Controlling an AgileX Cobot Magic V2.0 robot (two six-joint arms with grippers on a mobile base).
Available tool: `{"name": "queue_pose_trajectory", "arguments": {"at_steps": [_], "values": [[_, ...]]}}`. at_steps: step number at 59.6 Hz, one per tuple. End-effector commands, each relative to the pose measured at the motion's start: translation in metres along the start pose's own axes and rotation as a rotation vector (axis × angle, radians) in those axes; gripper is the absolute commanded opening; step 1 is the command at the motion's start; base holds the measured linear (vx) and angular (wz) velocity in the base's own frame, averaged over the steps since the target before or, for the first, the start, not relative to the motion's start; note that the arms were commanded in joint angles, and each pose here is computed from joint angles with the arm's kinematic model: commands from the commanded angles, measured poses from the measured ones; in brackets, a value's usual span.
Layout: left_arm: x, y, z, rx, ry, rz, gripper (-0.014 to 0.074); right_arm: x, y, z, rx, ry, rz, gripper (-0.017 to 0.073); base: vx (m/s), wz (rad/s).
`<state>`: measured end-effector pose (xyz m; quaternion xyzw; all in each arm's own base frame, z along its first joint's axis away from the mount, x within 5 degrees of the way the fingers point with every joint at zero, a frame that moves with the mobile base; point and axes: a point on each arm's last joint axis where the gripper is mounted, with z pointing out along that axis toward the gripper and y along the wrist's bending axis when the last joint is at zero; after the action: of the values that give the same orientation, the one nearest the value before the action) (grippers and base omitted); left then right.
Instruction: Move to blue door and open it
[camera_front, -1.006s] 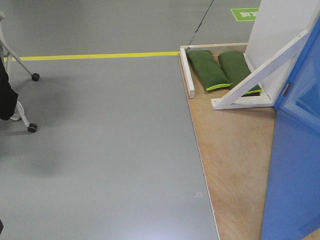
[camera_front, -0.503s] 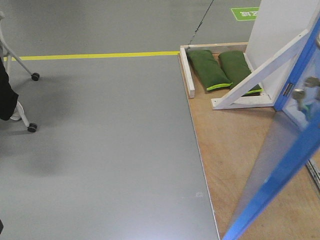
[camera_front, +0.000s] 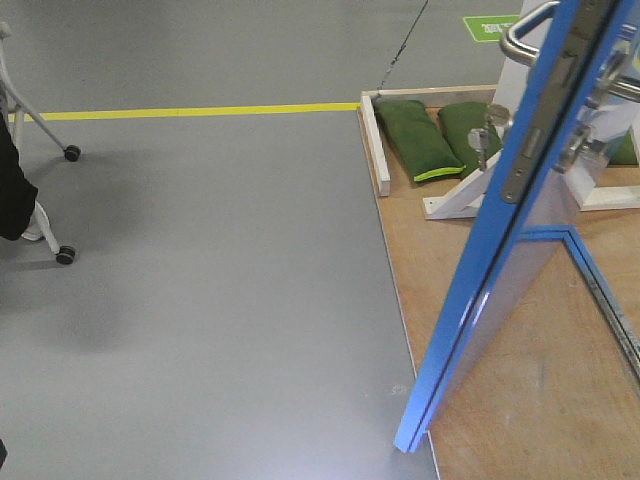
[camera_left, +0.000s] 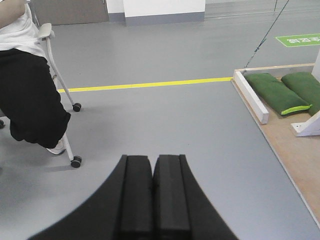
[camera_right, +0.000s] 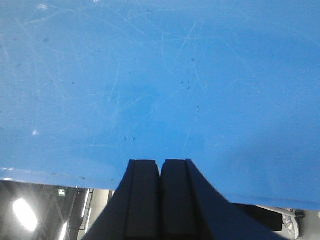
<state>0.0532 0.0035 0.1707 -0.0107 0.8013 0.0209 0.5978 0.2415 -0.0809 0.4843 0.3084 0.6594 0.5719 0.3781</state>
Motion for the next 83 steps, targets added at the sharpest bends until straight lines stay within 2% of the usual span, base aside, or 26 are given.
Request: {"name": "queue_pose_trajectory", "arguments": {"at_steps": [1, 17, 26, 36, 53, 67, 83], "values": [[-0.018, 0.000, -0.006, 0.010, -0.127, -0.008, 0.0071, 0.006, 0.021, -0.005, -0.090, -0.028, -0.039, -0.0004, 0.00, 0.00], [-0.018, 0.000, -0.006, 0.010, -0.127, -0.008, 0.0071, -0.012, 0.024, -0.006, -0.122, -0.245, -0.030, -0.0004, 0.00, 0.00], [-0.018, 0.000, -0.006, 0.010, -0.127, -0.008, 0.0071, -0.014, 0.025, 0.010, -0.122, -0.324, -0.038, -0.0004, 0.00, 0.00], [-0.018, 0.000, -0.006, 0.010, -0.127, -0.008, 0.0071, -0.008, 0.021, 0.032, -0.114, -0.268, -0.024, -0.0004, 0.00, 0.00], [-0.018, 0.000, -0.006, 0.010, -0.127, -0.008, 0.0071, -0.016, 0.001, 0.040, -0.006, -0.232, -0.050, -0.0004, 0.00, 0.00], [-0.018, 0.000, -0.006, 0.010, -0.127, -0.008, 0.0071, -0.031, -0.020, 0.051, 0.068, -0.230, -0.037, -0.0004, 0.00, 0.00], [-0.018, 0.000, -0.006, 0.010, -0.127, -0.008, 0.0071, -0.031, -0.021, 0.051, 0.075, -0.229, -0.045, -0.0004, 0.00, 0.00]]}}
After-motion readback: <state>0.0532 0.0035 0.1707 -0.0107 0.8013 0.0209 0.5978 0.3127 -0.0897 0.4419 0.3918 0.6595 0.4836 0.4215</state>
